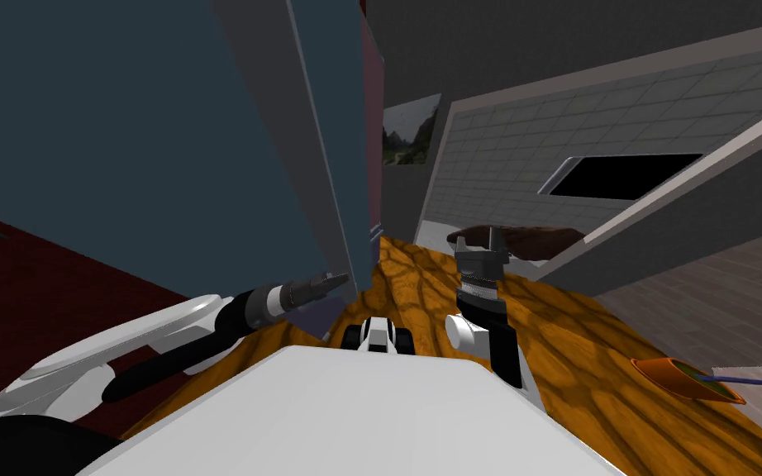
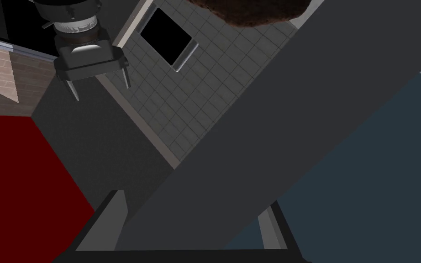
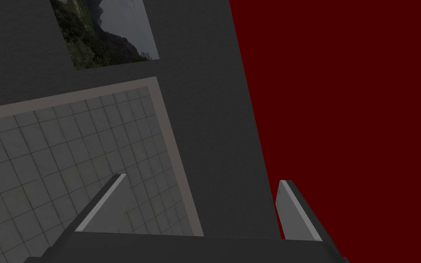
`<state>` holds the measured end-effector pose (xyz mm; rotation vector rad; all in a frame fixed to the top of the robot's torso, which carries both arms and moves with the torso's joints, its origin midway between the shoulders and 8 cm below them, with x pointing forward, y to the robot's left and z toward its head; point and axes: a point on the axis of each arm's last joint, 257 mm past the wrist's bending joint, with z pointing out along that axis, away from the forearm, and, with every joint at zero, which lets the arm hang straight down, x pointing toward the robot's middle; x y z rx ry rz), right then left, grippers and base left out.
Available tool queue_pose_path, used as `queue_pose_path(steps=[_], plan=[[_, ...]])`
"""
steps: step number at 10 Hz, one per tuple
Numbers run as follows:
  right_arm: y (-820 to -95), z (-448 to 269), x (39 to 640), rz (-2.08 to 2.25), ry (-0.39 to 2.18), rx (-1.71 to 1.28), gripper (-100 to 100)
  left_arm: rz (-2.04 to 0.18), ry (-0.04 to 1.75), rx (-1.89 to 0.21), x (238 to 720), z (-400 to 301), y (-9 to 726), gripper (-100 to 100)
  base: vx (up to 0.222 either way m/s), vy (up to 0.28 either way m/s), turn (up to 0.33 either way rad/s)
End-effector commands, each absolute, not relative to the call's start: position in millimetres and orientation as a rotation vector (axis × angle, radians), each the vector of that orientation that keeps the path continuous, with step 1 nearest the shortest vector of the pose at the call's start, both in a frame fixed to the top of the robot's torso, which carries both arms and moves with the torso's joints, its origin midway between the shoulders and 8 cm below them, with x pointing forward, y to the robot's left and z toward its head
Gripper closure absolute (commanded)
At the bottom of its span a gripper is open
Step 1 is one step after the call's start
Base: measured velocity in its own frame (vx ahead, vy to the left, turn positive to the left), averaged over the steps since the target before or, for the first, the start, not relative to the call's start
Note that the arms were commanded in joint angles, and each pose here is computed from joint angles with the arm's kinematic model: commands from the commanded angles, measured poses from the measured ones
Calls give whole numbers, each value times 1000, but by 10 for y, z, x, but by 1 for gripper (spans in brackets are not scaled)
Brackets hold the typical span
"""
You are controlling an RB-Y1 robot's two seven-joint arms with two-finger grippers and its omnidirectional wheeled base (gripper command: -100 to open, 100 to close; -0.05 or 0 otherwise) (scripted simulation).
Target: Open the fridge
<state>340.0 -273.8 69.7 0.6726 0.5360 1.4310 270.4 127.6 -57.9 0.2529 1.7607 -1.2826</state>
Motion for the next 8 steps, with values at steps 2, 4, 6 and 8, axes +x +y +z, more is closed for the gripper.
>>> queue_pose_path(steps=[2,4,6,8], plan=[[-2738,697,3400,1431,536,673,0,-1357,1756,332,2522,-534,1163,100,-135,86,-132],[-2738,697,3400,1431,536,673,0,-1400,1757,378,2404,-518,1108,100,-153,85,-126],[-2738,697,3400,1431,536,673,0,-1444,1757,425,2283,-502,1061,100,-151,81,-120],[-2739,696,3400,1431,536,673,0,-1432,1765,442,2324,-377,1041,-100,-15,7,136]])
